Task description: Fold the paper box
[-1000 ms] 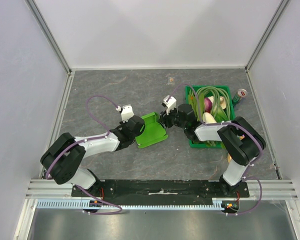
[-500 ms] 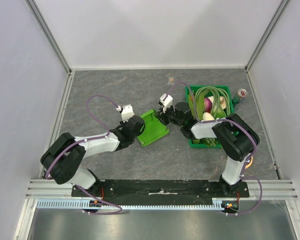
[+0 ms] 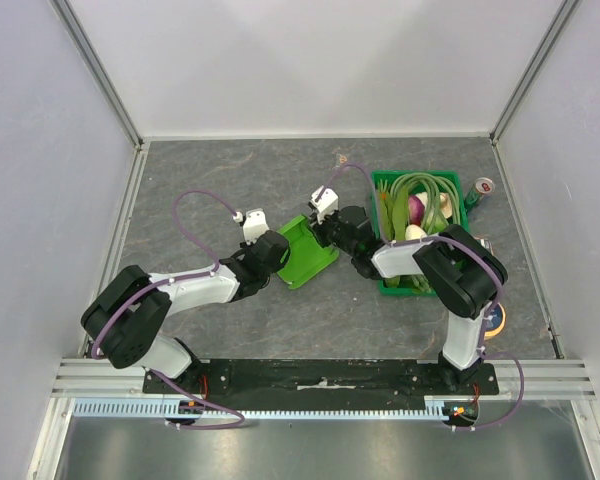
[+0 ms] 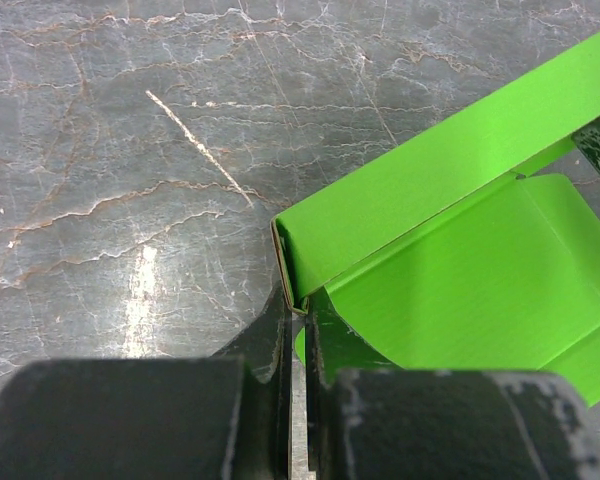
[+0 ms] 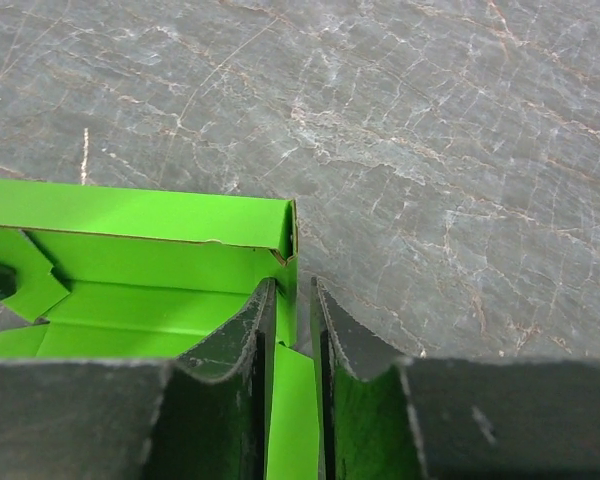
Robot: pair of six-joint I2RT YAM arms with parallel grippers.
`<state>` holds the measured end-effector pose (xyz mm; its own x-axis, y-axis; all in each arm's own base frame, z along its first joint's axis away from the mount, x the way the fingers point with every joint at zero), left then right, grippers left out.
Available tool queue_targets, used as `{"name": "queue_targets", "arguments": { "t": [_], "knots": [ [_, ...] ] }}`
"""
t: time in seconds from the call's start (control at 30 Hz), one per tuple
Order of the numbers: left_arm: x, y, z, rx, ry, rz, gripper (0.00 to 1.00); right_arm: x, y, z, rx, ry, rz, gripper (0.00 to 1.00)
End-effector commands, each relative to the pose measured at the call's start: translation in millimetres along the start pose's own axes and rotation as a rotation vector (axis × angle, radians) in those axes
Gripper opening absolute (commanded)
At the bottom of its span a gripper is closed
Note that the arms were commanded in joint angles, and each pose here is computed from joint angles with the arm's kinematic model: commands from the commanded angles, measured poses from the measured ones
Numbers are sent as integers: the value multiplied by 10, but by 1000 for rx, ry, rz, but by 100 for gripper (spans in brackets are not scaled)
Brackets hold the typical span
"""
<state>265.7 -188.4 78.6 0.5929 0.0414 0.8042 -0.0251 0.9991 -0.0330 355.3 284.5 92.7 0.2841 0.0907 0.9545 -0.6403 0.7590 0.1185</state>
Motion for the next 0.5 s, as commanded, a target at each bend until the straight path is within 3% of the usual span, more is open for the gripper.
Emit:
{"name": "queue_targets", "arguments": {
  "t": [0.0,0.1,0.2,0.33,0.47],
  "knots": [
    [-283,140,17,25,108,-101,2,136,-169,-114,-99,-35,42,27],
    [-282,135,15,24,108,-98,2,125,-179,-148,-105,-22,58,30],
    [-284,125,16,20,110,-98,2,119,-199,-184,-117,-15,60,44],
    [-266,130,20,21,105,-100,2,115,-193,-205,-110,-7,49,41],
    [-271,134,18,24,107,-101,2,102,-176,-258,-84,8,38,46]
  ]
}}
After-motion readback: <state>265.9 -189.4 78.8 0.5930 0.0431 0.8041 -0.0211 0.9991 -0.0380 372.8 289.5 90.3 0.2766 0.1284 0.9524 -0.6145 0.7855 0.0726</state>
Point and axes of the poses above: each gripper's point midway between its finger pads, its own z axis back along the fingers, its own y axis along the line the jaws close on, x = y × z, the point moved 5 cm from there along z, back along the fingers, and after that the axes turned 11 degrees about -z, right-handed, at the moved point
